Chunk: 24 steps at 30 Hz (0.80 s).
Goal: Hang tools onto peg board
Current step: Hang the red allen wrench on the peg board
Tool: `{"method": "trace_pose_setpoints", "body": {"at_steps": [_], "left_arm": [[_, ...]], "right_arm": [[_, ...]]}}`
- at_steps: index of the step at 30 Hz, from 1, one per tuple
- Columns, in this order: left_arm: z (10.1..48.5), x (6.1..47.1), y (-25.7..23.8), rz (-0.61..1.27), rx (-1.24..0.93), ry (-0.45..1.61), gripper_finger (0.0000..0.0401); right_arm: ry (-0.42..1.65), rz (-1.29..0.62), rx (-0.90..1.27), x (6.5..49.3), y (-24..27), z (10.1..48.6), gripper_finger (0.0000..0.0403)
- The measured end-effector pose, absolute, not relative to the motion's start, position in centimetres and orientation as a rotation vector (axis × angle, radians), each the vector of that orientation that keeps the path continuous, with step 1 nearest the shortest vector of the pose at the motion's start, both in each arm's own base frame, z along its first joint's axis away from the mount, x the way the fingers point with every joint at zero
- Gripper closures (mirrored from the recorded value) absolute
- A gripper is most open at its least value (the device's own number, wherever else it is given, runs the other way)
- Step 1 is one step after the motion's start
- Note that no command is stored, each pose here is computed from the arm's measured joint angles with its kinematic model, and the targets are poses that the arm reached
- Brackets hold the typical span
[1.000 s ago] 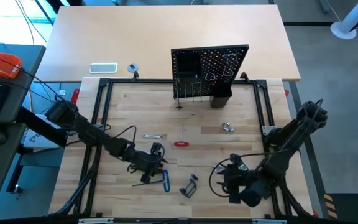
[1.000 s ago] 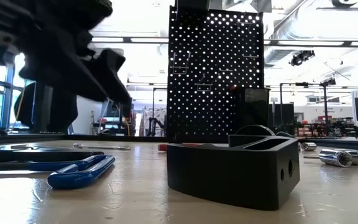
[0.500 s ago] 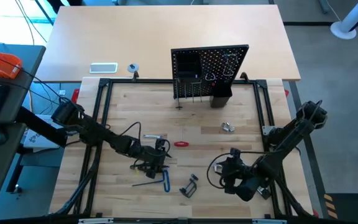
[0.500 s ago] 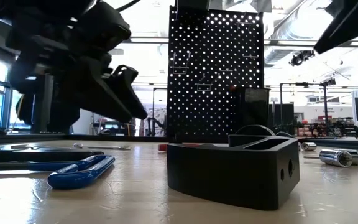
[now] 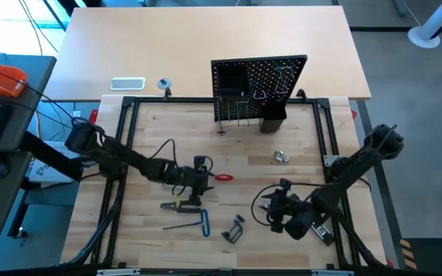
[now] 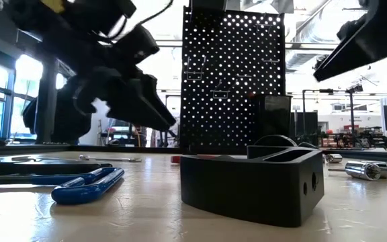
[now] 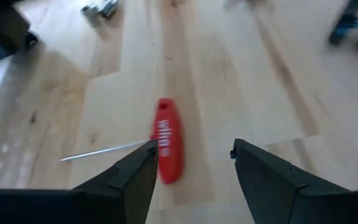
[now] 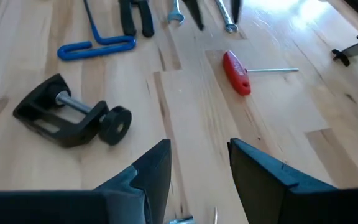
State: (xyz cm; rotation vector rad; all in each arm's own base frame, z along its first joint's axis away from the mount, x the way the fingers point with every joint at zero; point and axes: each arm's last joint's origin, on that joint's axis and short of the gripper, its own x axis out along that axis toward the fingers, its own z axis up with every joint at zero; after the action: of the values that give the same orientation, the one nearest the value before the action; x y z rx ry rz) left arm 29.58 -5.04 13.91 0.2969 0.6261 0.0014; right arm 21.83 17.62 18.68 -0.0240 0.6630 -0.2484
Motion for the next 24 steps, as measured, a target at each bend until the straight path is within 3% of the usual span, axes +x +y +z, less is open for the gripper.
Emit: {"method": "trace_pose_setpoints", "body": {"at_steps": [10,16,24], "left_arm": [[13.1,30.1,-0.8,-0.107,0.117,0.660,0.0197],[10.2,30.9,-0.3,-0.092,0.080,0.690,0.0199],[9.3,33.0,-0.4,-0.108,0.071,0.692,0.0201]], "right_arm": [[0.593,-0.273,-0.033,21.6,17.3,17.6,0.0245],[0.574,-0.294,-0.077,21.6,17.1,17.6,0.0245],[0.576,-0.293,-0.082,21.6,17.1,17.6,0.0245]]}}
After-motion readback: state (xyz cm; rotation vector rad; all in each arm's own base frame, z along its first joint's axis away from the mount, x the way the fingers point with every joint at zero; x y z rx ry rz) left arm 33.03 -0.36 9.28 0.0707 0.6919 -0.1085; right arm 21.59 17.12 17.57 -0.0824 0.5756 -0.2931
